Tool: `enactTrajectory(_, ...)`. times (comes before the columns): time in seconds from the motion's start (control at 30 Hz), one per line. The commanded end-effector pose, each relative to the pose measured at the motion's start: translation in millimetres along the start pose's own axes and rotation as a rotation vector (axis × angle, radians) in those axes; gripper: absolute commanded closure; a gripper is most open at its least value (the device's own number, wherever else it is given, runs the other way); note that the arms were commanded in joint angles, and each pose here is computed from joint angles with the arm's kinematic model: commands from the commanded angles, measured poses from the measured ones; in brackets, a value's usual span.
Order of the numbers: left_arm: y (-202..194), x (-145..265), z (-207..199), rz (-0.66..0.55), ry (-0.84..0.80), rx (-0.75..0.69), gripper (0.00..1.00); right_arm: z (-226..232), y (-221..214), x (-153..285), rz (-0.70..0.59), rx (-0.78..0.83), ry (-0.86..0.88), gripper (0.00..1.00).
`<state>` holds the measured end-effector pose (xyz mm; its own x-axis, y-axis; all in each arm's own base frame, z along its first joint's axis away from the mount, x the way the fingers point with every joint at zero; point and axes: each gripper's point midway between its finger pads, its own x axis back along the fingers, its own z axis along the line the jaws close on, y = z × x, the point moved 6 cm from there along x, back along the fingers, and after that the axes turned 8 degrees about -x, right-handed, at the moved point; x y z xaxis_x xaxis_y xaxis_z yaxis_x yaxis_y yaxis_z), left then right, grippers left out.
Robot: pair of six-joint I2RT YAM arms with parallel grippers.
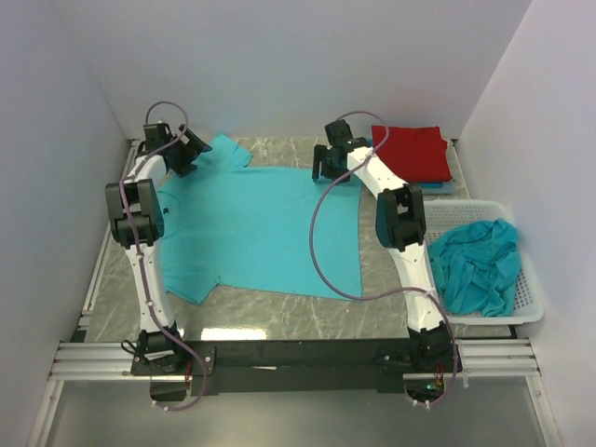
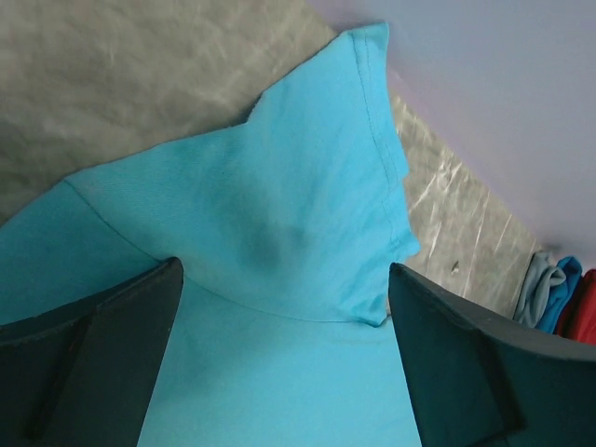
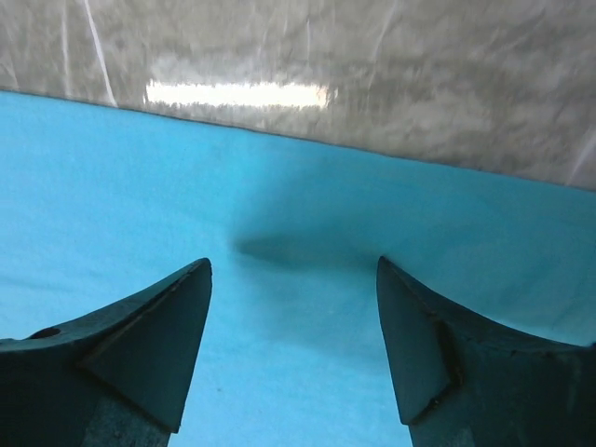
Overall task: Fold and stack the t-shirts
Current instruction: Flatten the tshirt out, then fold the tshirt
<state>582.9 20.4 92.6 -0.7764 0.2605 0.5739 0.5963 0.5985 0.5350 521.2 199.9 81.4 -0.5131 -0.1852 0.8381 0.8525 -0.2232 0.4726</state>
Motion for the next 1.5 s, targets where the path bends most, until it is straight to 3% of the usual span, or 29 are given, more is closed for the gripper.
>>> enactTrajectory(0.0, 1, -19, 33, -0.015, 0.097, 0.038, 0.0, -9, 18, -3, -0.006, 0.0, 0.06, 0.22)
enactTrajectory(0.03, 3, -22, 35, -0.019, 0.092, 0.043, 0.01, -7, 21, -1, -0.009, -0.004, 0.088, 0.15)
enactTrajectory(0.07, 4, -24, 35, -0.018, 0.082, 0.05, 0.01, -8, 26, 2, -0.02, -0.008, 0.109, 0.14)
enactTrajectory(0.37, 18, -22, 16, -0.044, -0.011, 0.086, 0.01, -9, 63, 20, -0.138, 0.013, 0.175, 0.12)
enactTrajectory(0.67, 57, 69, -34, -0.144, -0.022, 0.014, 0.01, 8, 81, 109, -0.257, 0.081, 0.224, 0.1)
enactTrajectory(0.73, 68, 110, -51, -0.196, -0.037, 0.016, 0.01, 11, 71, 131, -0.274, 0.073, 0.236, 0.09)
enactTrajectory(0.77, 51, 116, -40, -0.169, -0.006, 0.04, 0.01, 11, 67, 138, -0.276, 0.07, 0.237, 0.09)
enactTrajectory(0.8, 61, 150, -58, -0.242, -0.02, 0.015, 0.01, 12, 64, 146, -0.289, 0.059, 0.243, 0.09)
enactTrajectory(0.93, 26, 208, -51, -0.285, 0.11, 0.013, 0.01, 4, 33, 174, -0.299, 0.02, 0.226, 0.08)
enactTrajectory(1.03, -16, 242, -33, -0.274, 0.202, 0.065, 0.01, 1, 3, 207, -0.334, 0.002, 0.255, 0.08)
enactTrajectory(1.13, -60, 269, -16, -0.269, 0.249, 0.147, 0.01, -14, -43, 209, -0.309, -0.016, 0.235, 0.07)
enactTrajectory(1.17, -93, 287, -4, -0.283, 0.281, 0.187, 0.01, -20, -59, 213, -0.322, -0.037, 0.224, 0.07)
enactTrajectory(1.33, -146, 328, 38, -0.414, 0.467, 0.312, 0.0, -42, -117, 221, -0.284, -0.082, 0.251, 0.07)
enactTrajectory(1.47, -174, 356, 50, -0.567, 0.478, 0.384, 0.01, -60, -143, 222, -0.292, -0.109, 0.221, 0.07)
